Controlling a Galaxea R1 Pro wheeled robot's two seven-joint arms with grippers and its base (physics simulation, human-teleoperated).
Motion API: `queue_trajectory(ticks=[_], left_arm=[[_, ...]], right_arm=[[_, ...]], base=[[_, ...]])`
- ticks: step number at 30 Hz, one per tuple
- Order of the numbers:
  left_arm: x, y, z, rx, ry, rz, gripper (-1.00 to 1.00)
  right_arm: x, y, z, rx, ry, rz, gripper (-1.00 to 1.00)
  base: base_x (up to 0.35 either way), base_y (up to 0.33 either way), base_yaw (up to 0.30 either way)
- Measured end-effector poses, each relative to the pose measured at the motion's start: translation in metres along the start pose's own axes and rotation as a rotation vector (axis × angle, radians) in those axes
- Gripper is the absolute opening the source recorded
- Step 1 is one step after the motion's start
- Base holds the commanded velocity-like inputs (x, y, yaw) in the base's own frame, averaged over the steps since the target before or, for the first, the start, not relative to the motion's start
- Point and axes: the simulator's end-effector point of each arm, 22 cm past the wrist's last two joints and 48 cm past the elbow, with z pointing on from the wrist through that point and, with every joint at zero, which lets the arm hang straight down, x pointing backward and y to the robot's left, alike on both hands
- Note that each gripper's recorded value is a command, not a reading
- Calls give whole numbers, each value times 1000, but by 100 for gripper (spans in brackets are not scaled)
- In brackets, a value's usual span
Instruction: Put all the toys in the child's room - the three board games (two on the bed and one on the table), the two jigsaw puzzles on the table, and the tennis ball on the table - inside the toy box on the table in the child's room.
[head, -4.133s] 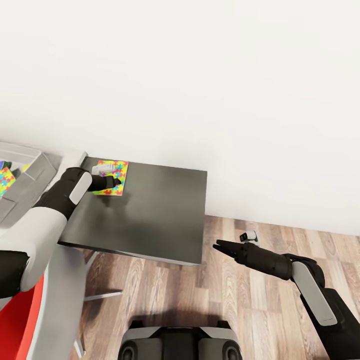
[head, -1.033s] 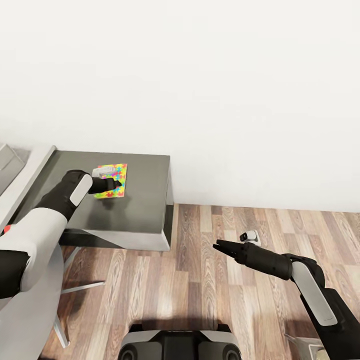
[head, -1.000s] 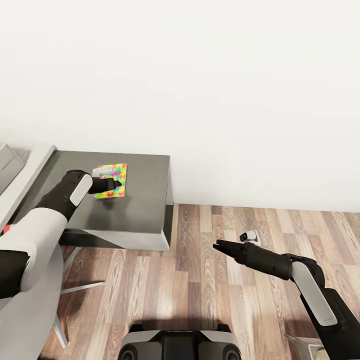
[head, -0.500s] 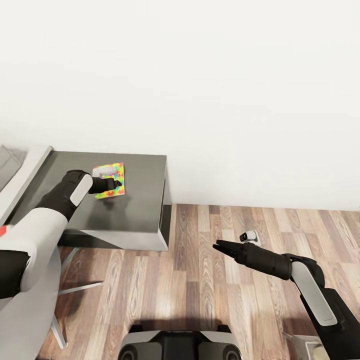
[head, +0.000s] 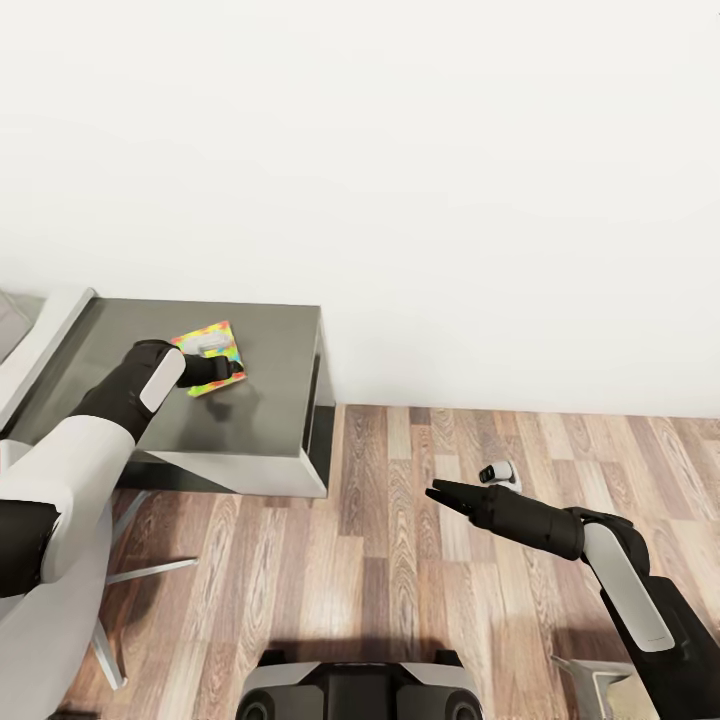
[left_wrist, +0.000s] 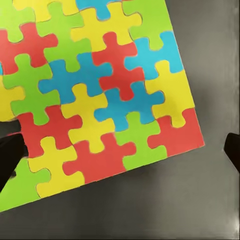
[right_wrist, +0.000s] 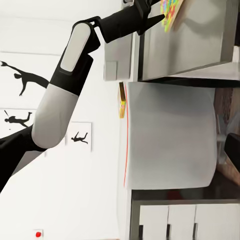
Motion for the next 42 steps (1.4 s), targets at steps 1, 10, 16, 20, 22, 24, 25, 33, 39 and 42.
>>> queue_trajectory(ticks=[1, 10, 16, 20, 22, 24, 25, 33, 39, 42], left_arm=[[0, 0, 0, 0, 0, 0, 100], [-1, 0, -1, 0, -1, 0, 100], [-1, 1, -1, -1, -1, -1, 100], [-1, 1, -1, -1, -2, -3, 100], [-1, 2, -1, -1, -2, -3, 100], [-1, 2, -1, -1, -2, -4, 100], [-1, 2, -1, -1, -2, -4, 100], [-1, 2, -1, -1, -2, -6, 100], [-1, 2, -1, -1, -3, -6, 100], [-1, 2, -1, -1, -3, -6, 100]], right_arm=[[0, 0, 0, 0, 0, 0, 100], [0, 1, 0, 0, 1, -2, 100], [0, 1, 0, 0, 1, -2, 100], [0, 0, 0, 0, 1, -2, 100], [0, 1, 0, 0, 1, -2, 100], [0, 1, 0, 0, 1, -2, 100], [0, 0, 0, 1, 1, -2, 100], [0, 1, 0, 0, 1, -3, 100], [0, 1, 0, 0, 1, -3, 100], [0, 1, 0, 0, 1, -3, 100]], base=[[-15, -37, -18], [-37, -13, -4], [-10, -2, 0], [-1, 58, 0], [0, 64, 0], [0, 33, 0], [0, 20, 0], [0, 6, 0], [41, 25, 0], [164, 109, 0]])
